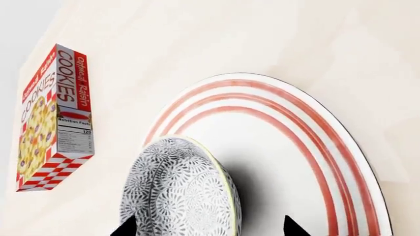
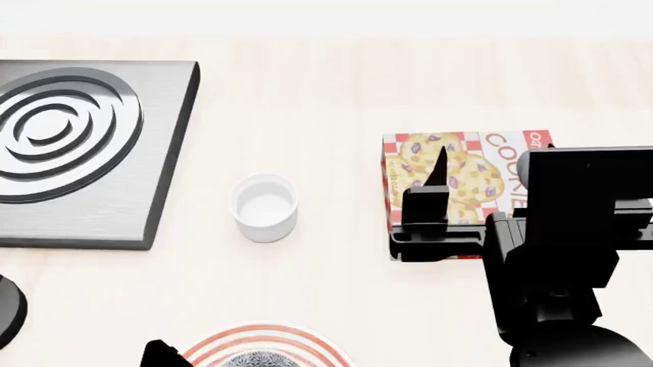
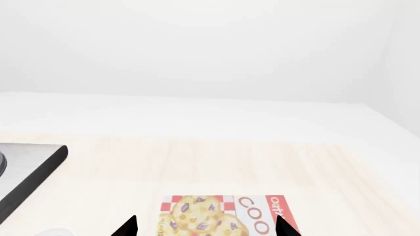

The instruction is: Pick the akita bowl on the stove and place it on the plate.

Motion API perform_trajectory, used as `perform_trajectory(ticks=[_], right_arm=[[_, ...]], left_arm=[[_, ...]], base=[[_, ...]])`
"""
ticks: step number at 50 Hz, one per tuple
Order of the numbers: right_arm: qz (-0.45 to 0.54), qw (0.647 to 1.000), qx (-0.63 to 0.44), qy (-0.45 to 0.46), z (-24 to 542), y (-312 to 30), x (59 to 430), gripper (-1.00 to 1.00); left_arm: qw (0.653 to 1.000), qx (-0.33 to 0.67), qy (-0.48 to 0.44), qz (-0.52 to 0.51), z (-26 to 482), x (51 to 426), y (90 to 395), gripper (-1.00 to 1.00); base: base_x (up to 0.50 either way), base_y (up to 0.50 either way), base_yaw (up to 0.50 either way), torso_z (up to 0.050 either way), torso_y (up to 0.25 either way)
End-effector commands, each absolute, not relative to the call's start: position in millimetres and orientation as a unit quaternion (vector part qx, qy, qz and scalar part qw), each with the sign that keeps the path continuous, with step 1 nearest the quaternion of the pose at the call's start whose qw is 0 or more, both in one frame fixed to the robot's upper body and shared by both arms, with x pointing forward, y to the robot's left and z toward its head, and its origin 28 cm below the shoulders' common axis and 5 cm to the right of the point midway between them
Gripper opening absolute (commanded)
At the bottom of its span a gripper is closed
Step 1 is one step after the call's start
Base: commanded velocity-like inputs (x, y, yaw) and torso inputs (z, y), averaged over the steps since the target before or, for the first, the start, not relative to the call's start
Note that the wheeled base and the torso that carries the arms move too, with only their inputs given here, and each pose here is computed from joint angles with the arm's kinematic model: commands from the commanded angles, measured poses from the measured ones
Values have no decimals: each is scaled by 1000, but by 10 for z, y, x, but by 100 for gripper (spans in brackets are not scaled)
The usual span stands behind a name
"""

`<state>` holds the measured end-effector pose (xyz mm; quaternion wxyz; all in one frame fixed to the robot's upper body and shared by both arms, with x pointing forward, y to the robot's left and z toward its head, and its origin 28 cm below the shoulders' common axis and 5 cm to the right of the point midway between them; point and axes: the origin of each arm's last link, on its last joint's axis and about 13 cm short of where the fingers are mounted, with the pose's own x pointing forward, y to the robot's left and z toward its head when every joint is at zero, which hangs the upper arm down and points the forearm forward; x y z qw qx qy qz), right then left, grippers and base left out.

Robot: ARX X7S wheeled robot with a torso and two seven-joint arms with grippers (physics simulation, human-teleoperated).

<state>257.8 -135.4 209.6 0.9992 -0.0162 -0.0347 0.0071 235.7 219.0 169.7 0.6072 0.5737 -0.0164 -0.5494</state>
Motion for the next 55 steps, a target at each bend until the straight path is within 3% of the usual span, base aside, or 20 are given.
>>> perform_trajectory(ticks=[1, 21, 32, 55], right_arm=[[7, 999, -16, -34, 2106, -1348, 2568, 100], [8, 999, -16, -33, 2010, -1382, 2658, 100], [8, 999, -16, -33, 1995, -1379, 2655, 100], [8, 999, -16, -33, 1948, -1395, 2689, 100]], left_arm=[[615, 569, -31, -545, 1760, 2337, 2174, 100], [639, 552, -69, -532, 1974, 2328, 2091, 100], [685, 493, -134, -519, 2271, 2317, 1952, 100], [750, 398, -182, -496, 2480, 2232, 1919, 100]], base=[[0, 0, 0, 0, 0], [0, 0, 0, 0, 0], [0, 0, 0, 0, 0], [0, 0, 0, 0, 0]])
